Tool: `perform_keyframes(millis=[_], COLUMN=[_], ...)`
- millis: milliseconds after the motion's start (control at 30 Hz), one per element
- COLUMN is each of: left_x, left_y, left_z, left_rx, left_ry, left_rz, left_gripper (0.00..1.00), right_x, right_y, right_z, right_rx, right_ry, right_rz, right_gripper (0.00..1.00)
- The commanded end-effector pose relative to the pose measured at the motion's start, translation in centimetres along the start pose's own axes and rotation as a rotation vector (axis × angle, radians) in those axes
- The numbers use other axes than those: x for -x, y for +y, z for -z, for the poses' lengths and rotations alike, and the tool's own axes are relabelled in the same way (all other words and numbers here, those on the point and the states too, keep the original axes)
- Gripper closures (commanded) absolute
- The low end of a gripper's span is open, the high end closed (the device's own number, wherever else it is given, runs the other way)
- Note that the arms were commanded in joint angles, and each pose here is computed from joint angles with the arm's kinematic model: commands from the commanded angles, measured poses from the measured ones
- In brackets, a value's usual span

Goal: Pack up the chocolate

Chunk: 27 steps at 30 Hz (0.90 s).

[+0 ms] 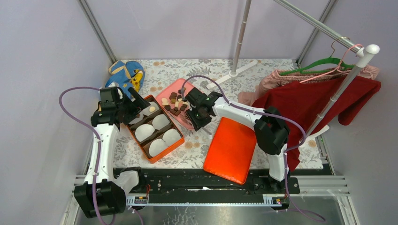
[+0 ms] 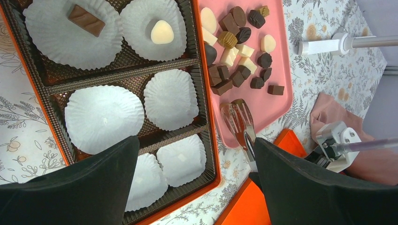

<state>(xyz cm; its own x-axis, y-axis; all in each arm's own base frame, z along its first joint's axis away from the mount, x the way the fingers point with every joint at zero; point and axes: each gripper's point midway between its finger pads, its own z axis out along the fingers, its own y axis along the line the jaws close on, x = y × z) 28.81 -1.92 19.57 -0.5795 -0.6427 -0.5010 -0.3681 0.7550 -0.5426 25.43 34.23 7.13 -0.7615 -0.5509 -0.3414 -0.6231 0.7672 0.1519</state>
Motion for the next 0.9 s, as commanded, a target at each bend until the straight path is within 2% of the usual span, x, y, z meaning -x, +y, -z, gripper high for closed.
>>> perform_keyframes(millis=[0, 267, 700, 867], left_x=[0.6, 0.9, 2.3, 3.3], left_y=[-1.1, -1.0, 0.4, -0.1], left_z=[0.0, -0.1, 0.2, 1.1], left_rx=[-0.049, -0.036, 0.076, 0.097], left_ry=[-0.022, -0.022, -0.056, -0.066], left_rz=[-0.031, -0.043, -0.054, -0.029], left_gripper=[0.01, 0.01, 0.01, 0.01], right_x=[2.2, 2.2, 3.3, 5.6], right_y=[1.2, 0.9, 0.7, 3.1], right_z=[1.7, 3.5, 7.6, 9.5], right_rx=[0.023, 0.005, -0.014, 0.065], right_ry=[-0.063, -0.098, -0.195, -0.256], right_rz=[0.033, 0.029, 0.013, 0.003], right_gripper=[0.61, 0.69, 0.72, 0.72])
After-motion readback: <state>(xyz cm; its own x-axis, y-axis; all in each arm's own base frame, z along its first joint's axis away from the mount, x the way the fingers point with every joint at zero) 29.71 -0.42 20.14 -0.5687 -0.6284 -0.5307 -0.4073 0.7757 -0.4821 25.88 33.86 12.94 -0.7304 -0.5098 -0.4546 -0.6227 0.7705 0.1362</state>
